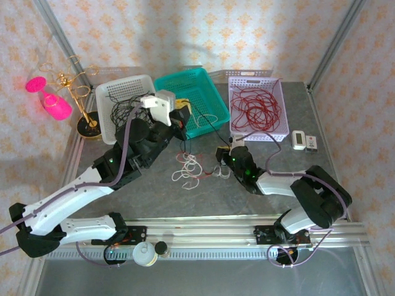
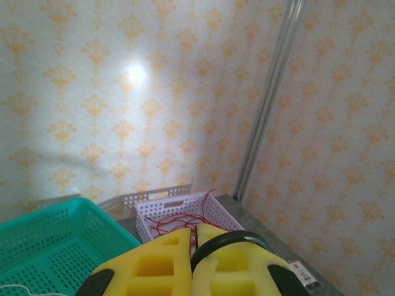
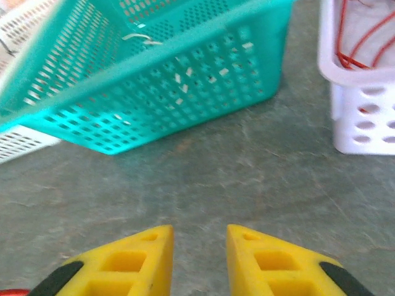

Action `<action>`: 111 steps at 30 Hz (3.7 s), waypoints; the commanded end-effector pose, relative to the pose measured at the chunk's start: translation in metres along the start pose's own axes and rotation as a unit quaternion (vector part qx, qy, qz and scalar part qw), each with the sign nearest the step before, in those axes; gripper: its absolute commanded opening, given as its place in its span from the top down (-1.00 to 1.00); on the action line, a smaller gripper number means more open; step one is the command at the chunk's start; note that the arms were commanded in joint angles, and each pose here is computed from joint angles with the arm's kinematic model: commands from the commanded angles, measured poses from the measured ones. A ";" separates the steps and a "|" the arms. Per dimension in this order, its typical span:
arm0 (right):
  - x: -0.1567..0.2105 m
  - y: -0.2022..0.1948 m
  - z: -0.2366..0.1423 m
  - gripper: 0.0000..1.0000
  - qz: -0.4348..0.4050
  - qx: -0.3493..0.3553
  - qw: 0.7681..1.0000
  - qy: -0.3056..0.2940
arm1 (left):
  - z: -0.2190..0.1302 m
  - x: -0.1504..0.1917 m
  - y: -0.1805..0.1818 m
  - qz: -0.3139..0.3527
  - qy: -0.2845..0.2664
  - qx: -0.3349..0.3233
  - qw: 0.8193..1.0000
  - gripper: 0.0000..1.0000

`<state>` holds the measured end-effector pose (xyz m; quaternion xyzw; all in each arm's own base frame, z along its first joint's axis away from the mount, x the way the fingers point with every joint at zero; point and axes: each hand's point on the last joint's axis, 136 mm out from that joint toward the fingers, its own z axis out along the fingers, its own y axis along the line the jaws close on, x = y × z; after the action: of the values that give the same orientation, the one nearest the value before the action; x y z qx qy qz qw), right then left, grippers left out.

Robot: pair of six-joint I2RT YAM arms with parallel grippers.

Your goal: Untangle the cables

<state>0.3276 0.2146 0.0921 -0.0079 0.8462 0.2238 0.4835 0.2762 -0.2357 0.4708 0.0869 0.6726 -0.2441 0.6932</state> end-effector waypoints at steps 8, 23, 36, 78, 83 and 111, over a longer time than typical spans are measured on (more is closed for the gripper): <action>0.033 -0.065 -0.009 0.14 -0.009 0.129 0.992 0.011 | -0.018 -0.074 0.012 -0.008 -0.073 -0.039 0.997 1.00; 0.024 -0.044 -0.039 -0.26 0.017 0.036 0.999 -0.002 | -0.011 -0.080 0.017 0.009 -0.061 -0.069 0.996 1.00; -0.070 0.112 -0.140 -0.26 -0.101 -0.336 0.934 -0.074 | -0.004 -0.020 0.018 -0.021 -0.015 -0.056 0.998 1.00; -0.100 0.159 -0.018 0.31 0.034 -0.291 0.953 -0.070 | 0.006 0.031 -0.006 -0.071 0.004 0.022 0.997 1.00; -0.069 0.138 0.014 0.49 0.051 -0.208 0.976 -0.040 | 0.003 0.013 -0.014 -0.087 -0.011 0.043 0.995 1.00; 0.040 0.092 0.051 0.61 0.035 -0.135 0.986 0.093 | -0.010 -0.093 -0.007 -0.052 -0.074 0.000 0.996 1.00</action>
<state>0.3287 0.3294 0.0683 -0.0692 0.8488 0.3584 0.3825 0.2599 -0.2205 0.5677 0.0314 0.6069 -0.3268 0.7238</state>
